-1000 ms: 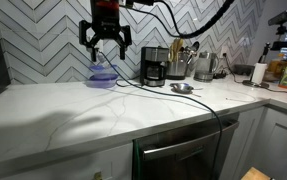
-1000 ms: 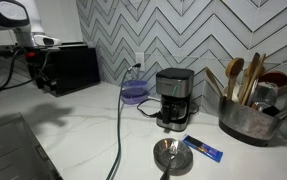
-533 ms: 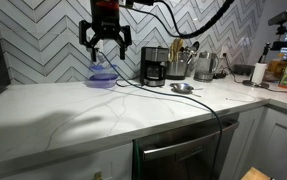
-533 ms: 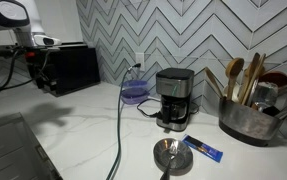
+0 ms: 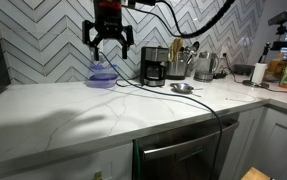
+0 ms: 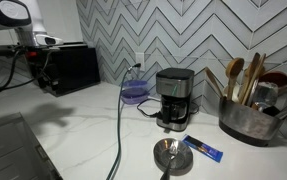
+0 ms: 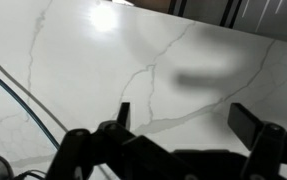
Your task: Remove the spoon from the metal bowl and put it on the cupboard to the left
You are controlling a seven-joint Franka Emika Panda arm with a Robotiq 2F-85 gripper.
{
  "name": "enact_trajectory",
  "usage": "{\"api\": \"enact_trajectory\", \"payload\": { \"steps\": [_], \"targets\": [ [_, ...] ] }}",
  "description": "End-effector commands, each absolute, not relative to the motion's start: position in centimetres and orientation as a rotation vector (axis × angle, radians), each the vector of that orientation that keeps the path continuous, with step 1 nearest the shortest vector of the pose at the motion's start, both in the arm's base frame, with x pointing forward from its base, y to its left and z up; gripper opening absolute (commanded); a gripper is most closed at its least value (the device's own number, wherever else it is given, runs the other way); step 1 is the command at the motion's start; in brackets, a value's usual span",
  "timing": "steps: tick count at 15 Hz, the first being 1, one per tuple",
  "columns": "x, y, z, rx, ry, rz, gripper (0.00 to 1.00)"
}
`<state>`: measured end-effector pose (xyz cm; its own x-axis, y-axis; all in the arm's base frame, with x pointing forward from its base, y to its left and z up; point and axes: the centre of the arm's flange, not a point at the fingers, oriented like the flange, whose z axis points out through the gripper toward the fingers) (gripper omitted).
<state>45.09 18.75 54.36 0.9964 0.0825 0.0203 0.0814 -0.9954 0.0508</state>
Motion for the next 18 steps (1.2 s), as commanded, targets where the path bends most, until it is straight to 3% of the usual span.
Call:
{"api": "enact_trajectory", "payload": {
  "steps": [1, 18],
  "targets": [
    [45.0, 13.7, 55.2, 3.075, 0.02, 0.012, 1.0],
    [38.2, -16.9, 54.2, 3.065, -0.138, -0.136, 1.0]
  ]
}}
